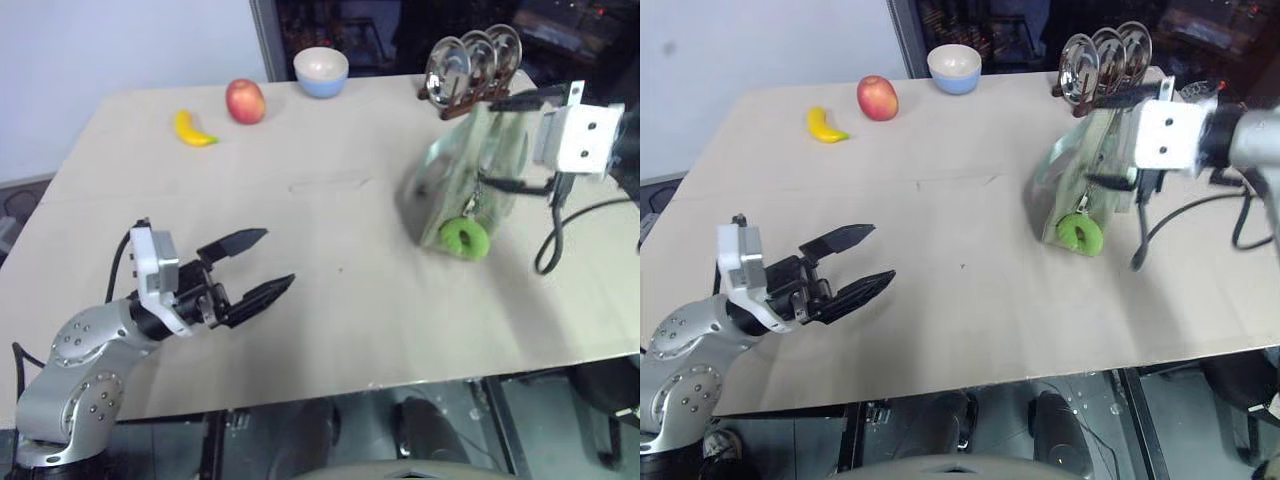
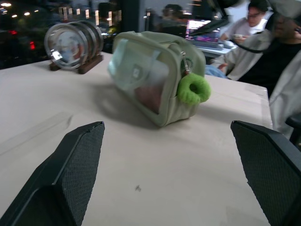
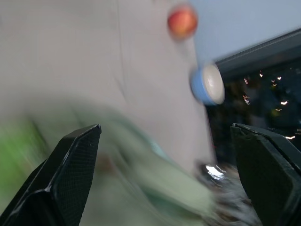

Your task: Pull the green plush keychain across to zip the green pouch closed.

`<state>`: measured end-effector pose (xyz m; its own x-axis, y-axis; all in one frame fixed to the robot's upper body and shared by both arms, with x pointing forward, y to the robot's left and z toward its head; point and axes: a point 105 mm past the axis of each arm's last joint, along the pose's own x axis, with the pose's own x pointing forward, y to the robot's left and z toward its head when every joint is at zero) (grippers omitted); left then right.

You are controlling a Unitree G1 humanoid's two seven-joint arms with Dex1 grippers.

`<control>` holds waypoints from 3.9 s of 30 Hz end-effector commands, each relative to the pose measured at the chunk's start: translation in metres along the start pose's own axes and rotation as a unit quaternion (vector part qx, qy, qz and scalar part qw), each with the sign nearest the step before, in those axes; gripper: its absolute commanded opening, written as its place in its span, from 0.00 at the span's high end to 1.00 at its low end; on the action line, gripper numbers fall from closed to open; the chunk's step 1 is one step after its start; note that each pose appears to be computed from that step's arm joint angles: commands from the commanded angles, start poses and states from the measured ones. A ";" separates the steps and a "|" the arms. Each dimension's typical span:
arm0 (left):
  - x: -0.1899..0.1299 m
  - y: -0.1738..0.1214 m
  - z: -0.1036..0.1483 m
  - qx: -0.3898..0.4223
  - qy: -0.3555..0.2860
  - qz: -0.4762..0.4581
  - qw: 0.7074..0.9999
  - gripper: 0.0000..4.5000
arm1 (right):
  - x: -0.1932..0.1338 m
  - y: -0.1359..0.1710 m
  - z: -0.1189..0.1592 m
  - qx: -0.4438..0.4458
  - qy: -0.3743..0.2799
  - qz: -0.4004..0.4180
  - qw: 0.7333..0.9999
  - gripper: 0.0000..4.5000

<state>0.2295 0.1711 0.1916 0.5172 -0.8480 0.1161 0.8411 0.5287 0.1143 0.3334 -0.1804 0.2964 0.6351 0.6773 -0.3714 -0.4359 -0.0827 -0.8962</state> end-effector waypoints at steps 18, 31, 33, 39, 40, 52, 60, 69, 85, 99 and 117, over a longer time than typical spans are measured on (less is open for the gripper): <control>-0.008 -0.006 0.003 0.022 -0.012 0.049 0.998 0.01 | -0.008 -0.053 -0.009 -0.062 -0.011 0.068 0.996 0.00; -0.003 0.002 0.004 0.025 -0.014 0.038 0.999 0.01 | -0.025 -0.020 -0.060 -0.147 0.124 0.100 0.976 0.00; -0.003 0.003 0.004 0.026 -0.013 0.038 0.999 0.01 | -0.025 -0.015 -0.065 -0.155 0.130 0.104 0.974 0.00; -0.003 0.002 0.005 0.028 -0.015 0.039 0.999 0.01 | -0.009 -0.006 -0.065 -0.181 0.111 0.101 0.972 0.00; -0.003 0.002 0.005 0.029 -0.015 0.039 0.999 0.01 | -0.004 -0.004 -0.065 -0.182 0.104 0.097 0.973 0.00; -0.003 -0.001 0.006 0.032 -0.017 0.049 0.998 0.00 | 0.032 0.000 -0.058 -0.193 0.064 0.083 0.976 0.18; -0.004 0.002 0.002 0.031 -0.018 0.066 0.997 0.00 | 0.058 -0.034 -0.034 0.042 0.000 0.015 0.999 0.98; 0.000 0.012 -0.001 0.037 -0.018 0.075 0.996 0.00 | 0.132 -0.020 0.031 0.193 -0.005 0.056 0.980 0.99; -0.006 0.010 -0.005 0.037 -0.025 0.102 0.994 0.00 | 0.126 -0.023 0.076 -0.032 -0.097 0.001 0.995 0.56; -0.007 0.014 -0.001 0.040 -0.035 0.091 0.994 0.00 | 0.132 -0.016 0.047 0.066 -0.082 0.022 0.994 0.56; -0.052 0.039 -0.017 0.033 0.001 0.186 0.982 0.00 | 0.144 -0.005 0.110 0.277 -0.115 0.036 0.953 0.99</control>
<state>0.2402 0.2238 0.1674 0.7631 -0.6291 0.1481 0.6229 0.7770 0.0907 0.3665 -0.0144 0.2657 0.4651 0.8144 -0.3470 -0.7952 0.2121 -0.5681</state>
